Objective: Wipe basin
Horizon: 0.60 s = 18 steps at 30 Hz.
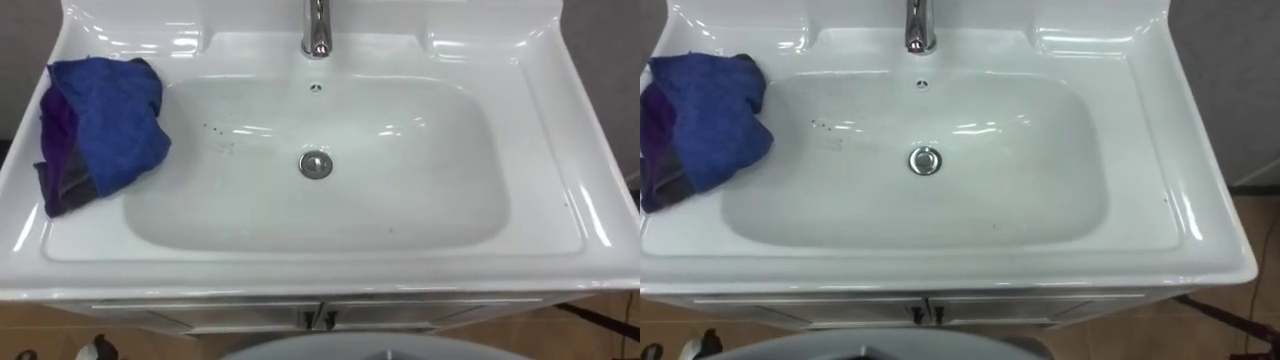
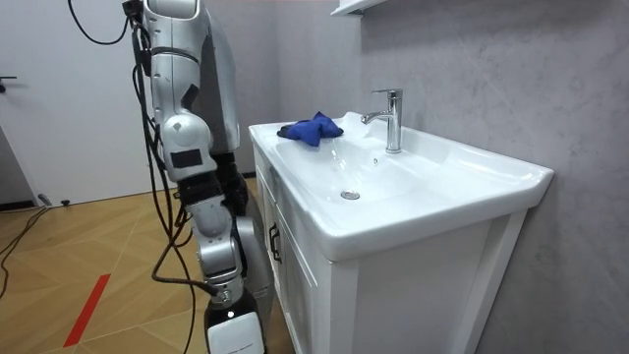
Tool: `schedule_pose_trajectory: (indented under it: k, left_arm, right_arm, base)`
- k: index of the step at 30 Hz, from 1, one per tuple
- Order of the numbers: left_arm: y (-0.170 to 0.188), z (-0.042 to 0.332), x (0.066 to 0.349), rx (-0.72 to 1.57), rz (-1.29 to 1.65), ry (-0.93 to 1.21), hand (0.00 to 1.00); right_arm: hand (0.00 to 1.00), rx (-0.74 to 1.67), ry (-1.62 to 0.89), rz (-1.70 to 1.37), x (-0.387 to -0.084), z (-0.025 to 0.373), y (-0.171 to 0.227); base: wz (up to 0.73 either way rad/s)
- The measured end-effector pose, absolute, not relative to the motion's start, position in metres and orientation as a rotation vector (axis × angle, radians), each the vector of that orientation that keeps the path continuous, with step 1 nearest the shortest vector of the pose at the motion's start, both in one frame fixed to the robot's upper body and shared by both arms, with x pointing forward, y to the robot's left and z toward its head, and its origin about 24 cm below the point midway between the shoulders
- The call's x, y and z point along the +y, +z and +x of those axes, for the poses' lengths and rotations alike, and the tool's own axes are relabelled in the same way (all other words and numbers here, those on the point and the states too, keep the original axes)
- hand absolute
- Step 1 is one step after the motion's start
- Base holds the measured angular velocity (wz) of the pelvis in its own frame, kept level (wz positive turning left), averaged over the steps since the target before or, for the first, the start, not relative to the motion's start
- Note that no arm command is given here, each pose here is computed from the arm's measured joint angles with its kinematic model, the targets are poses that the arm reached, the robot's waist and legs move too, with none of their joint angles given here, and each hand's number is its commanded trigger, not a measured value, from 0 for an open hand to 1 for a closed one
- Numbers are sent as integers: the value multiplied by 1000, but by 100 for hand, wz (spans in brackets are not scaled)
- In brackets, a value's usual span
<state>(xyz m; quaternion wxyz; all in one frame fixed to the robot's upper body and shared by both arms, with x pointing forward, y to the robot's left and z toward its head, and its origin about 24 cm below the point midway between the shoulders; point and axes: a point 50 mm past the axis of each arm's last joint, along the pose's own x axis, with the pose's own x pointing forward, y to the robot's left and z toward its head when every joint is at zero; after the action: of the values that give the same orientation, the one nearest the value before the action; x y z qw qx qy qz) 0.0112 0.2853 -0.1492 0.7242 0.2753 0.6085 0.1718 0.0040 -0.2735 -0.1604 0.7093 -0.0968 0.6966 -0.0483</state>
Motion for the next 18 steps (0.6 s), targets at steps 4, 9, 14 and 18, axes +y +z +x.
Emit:
schedule_pose_trajectory:
  k: [4,9,14,18]
  left_arm:
    - [-152,7,282,1385,588,345,0]
    - [-155,3,277,1441,551,298,0]
    - [-158,0,272,1469,518,270,0]
    - [-159,4,271,1477,487,236,0]
  right_arm:
    - [0,1558,-100,-208,-269,5,-162]
    - [0,1570,-97,-213,-269,7,-162]
    - [0,1574,-98,-213,-269,6,-162]
    - [0,1586,-78,-243,-270,6,-162]
  base:
    - [-6]
    - [-2]
    - [0]
    - [0]
